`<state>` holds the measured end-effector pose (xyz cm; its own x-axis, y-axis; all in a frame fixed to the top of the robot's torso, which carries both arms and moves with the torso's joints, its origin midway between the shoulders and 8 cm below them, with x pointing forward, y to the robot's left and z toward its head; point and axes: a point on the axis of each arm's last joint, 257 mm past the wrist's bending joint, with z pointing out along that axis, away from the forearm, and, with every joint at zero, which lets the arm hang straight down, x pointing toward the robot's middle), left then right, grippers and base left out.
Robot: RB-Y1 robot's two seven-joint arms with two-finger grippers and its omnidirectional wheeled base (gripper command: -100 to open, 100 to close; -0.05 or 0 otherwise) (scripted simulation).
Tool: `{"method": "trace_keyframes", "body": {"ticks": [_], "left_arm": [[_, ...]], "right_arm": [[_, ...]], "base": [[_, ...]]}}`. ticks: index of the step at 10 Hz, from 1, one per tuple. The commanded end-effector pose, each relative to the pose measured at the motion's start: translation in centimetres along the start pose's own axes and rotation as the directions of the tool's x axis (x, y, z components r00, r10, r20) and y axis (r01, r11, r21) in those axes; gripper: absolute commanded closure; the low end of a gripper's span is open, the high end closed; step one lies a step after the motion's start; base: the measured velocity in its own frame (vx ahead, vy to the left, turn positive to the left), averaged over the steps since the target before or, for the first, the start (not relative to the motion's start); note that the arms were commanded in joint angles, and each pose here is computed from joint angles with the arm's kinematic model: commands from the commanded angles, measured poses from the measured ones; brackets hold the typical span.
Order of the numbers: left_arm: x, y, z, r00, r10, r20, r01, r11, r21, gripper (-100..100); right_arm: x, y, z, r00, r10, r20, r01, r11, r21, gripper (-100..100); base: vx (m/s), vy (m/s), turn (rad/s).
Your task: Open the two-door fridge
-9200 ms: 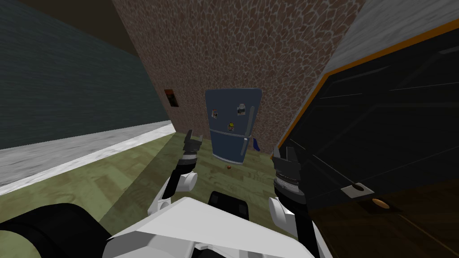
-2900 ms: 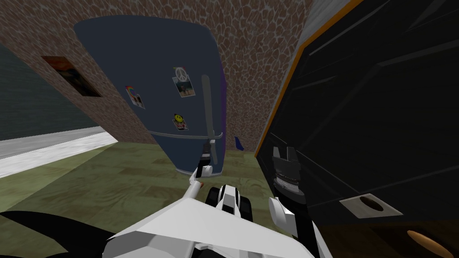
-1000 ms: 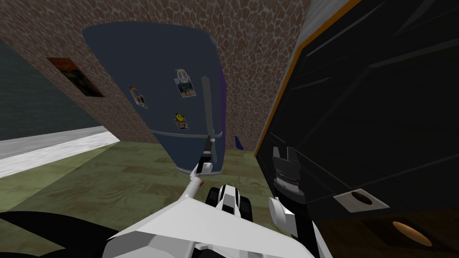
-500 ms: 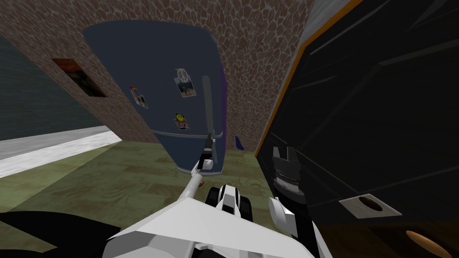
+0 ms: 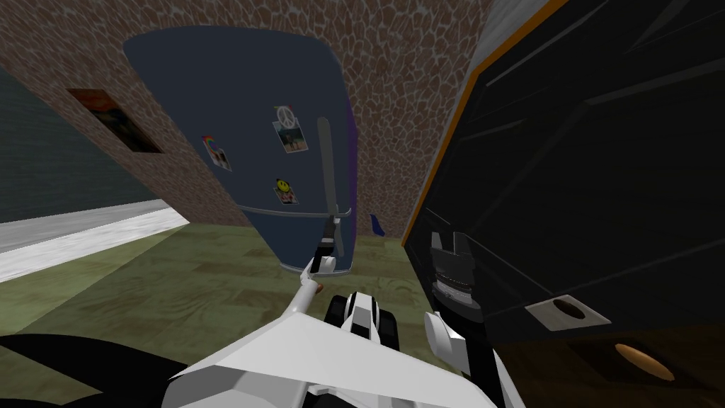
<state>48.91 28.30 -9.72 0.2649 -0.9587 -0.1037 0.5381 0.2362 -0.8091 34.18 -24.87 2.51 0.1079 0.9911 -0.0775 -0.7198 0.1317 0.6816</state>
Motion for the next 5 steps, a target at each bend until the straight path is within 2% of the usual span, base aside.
{"method": "trace_keyframes", "body": {"ticks": [1, 2, 5], "left_arm": [[1.2, -0.4, 0.4, 0.999, -0.027, -0.035, 0.027, 0.9996, 0.009, 100], [1.9, -0.7, 0.6, 0.9973, -0.044, -0.058, 0.044, 0.9989, 0.013, 100], [4.3, -1.6, 0.9, 0.9874, -0.092, -0.129, 0.095, 0.9953, 0.018, 100]], "right_arm": [[0.0, 0.0, 0.0, 1.0, 0.0, 0.0, 0.0, 1.0, 0.0, 0], [0.0, 0.0, 0.0, 1.0, 0.0, 0.0, 0.0, 1.0, 0.0, 0], [0.0, 0.0, 0.0, 1.0, 0.0, 0.0, 0.0, 1.0, 0.0, 0]], "base": [[-0.219, 0.147, -0.097], [-0.236, 0.125, -0.063], [-0.355, 0.179, -0.1]]}}
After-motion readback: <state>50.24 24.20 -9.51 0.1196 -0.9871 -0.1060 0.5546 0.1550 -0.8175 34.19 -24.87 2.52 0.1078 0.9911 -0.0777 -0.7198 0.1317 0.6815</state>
